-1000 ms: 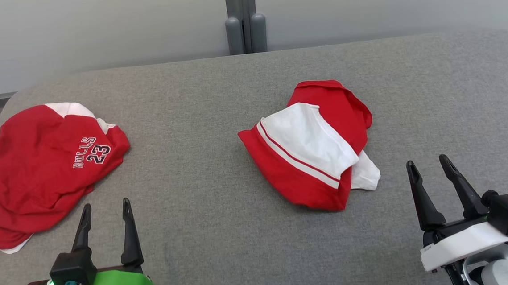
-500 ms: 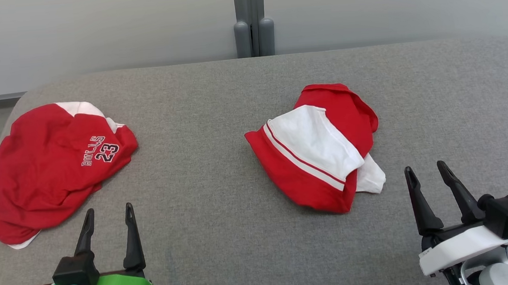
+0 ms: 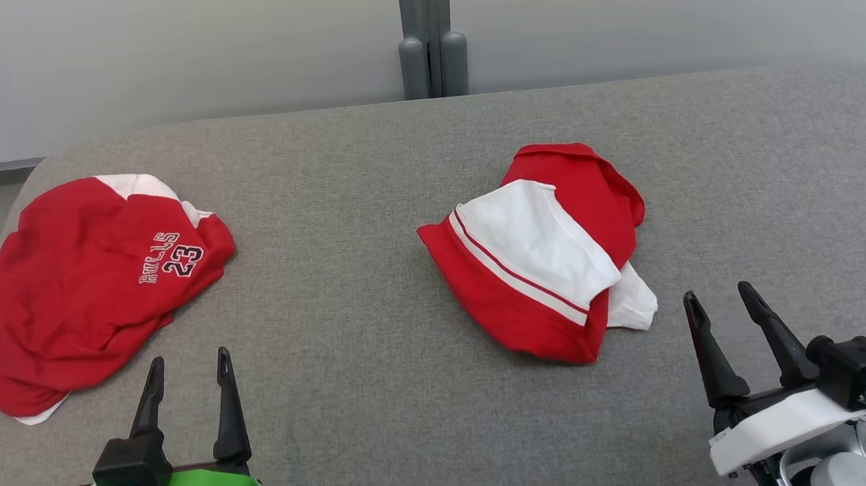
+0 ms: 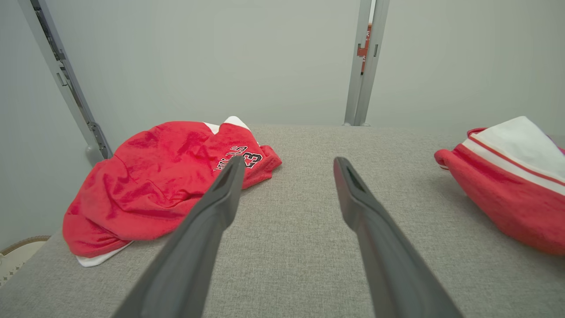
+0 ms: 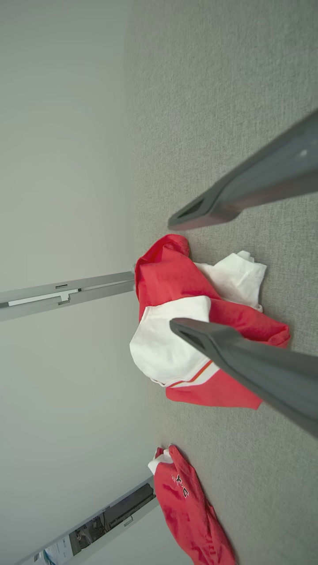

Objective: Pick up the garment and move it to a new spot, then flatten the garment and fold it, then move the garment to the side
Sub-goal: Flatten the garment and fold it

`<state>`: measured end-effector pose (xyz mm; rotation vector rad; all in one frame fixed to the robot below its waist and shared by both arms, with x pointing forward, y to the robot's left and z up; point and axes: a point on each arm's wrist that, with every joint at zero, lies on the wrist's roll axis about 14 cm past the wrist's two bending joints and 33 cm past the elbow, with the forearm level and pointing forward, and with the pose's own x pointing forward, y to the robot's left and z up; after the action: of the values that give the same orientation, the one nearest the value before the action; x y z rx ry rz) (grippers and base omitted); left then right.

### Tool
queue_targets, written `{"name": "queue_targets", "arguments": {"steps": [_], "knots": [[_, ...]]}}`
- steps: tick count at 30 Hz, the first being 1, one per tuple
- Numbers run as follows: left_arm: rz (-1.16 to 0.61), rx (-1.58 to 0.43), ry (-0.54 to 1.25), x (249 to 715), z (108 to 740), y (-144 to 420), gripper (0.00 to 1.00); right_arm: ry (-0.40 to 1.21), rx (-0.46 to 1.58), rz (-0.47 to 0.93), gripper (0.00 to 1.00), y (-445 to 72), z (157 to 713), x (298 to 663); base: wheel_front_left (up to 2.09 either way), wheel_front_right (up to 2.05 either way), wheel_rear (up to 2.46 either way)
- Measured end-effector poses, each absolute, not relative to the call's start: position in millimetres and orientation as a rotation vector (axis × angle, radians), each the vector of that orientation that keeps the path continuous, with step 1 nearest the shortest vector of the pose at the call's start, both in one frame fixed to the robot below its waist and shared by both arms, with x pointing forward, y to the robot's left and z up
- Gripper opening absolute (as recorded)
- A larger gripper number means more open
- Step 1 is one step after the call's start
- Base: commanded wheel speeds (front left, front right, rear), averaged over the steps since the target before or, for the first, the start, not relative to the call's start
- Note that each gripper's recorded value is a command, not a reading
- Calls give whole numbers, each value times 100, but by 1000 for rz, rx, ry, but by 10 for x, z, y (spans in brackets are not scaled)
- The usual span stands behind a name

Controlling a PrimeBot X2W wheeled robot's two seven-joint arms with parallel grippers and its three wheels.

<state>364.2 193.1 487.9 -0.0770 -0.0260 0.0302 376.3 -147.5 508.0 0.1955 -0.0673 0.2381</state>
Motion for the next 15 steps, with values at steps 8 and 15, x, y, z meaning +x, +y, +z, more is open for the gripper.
{"name": "queue_targets", "arguments": {"steps": [8, 15], "knots": [[29, -83, -8, 3647, 4823, 1914, 100, -92, 144, 357, 100, -1183, 5199, 4027, 0, 0, 0], [46, -90, -1, 3679, 4802, 1950, 100, -44, 55, 487, 100, -802, 5150, 4423, 0, 0, 0]]}}
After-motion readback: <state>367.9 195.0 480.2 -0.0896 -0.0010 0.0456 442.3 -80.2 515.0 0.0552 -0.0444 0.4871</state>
